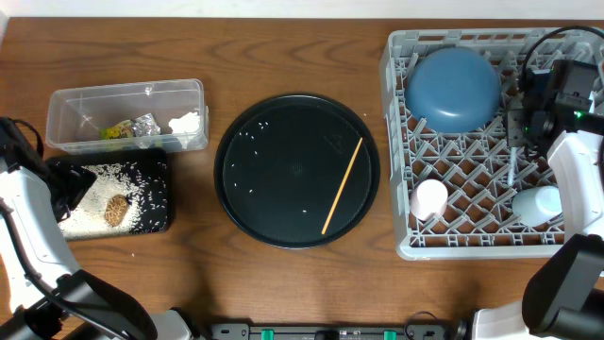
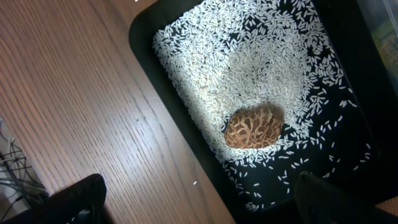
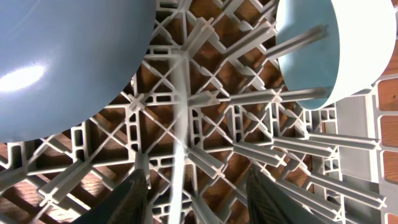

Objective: Sort waste into correct bins and load items into the dishwasher rack
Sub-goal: 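Lower the knife upright into the rack and release, then move the right gripper left to the wooden chopstick on the tray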

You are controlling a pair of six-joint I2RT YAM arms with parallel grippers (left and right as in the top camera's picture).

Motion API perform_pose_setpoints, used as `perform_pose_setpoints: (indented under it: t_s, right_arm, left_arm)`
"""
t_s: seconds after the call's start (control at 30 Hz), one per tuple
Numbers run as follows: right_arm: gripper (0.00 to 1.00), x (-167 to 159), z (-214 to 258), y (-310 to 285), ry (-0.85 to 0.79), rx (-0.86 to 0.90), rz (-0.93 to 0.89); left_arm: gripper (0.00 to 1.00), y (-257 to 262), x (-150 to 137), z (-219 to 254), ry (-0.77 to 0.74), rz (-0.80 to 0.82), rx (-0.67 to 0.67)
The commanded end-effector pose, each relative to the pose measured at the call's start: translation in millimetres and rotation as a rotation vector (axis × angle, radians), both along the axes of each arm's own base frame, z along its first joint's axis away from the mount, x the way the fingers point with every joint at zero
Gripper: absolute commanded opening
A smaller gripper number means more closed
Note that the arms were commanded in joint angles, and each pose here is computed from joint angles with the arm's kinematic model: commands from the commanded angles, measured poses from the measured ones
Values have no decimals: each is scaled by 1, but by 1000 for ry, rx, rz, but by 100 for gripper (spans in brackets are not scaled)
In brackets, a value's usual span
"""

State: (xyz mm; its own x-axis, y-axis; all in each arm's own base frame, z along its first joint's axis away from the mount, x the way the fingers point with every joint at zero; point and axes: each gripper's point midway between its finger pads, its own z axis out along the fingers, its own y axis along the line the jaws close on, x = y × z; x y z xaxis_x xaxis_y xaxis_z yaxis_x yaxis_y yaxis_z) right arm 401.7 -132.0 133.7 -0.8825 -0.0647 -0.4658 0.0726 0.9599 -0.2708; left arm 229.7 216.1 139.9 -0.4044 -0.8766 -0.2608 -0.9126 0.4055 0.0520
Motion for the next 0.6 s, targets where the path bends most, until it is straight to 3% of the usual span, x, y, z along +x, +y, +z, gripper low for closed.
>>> perform_pose_setpoints:
  t_s: [0.0,0.17,0.33,0.5,0.57]
  right_arm:
    - [44,5,13,2,-47,21,-25]
    - [39,9,50,24,-149,44,17]
    - [29,3,91,93,-274,288,79]
    - [28,-27,102,168,-220,554,61]
    - [21,-39,96,195,-154,654,4]
  left_arm:
    - [98,3,-3,2,8,13,17]
    - [98,3,-3,2,7,13,17]
    - [98,3,-3,2,8,13,17]
    - [98,3,-3,2,8,13,17]
    - [98,3,-3,2,8,13,17]
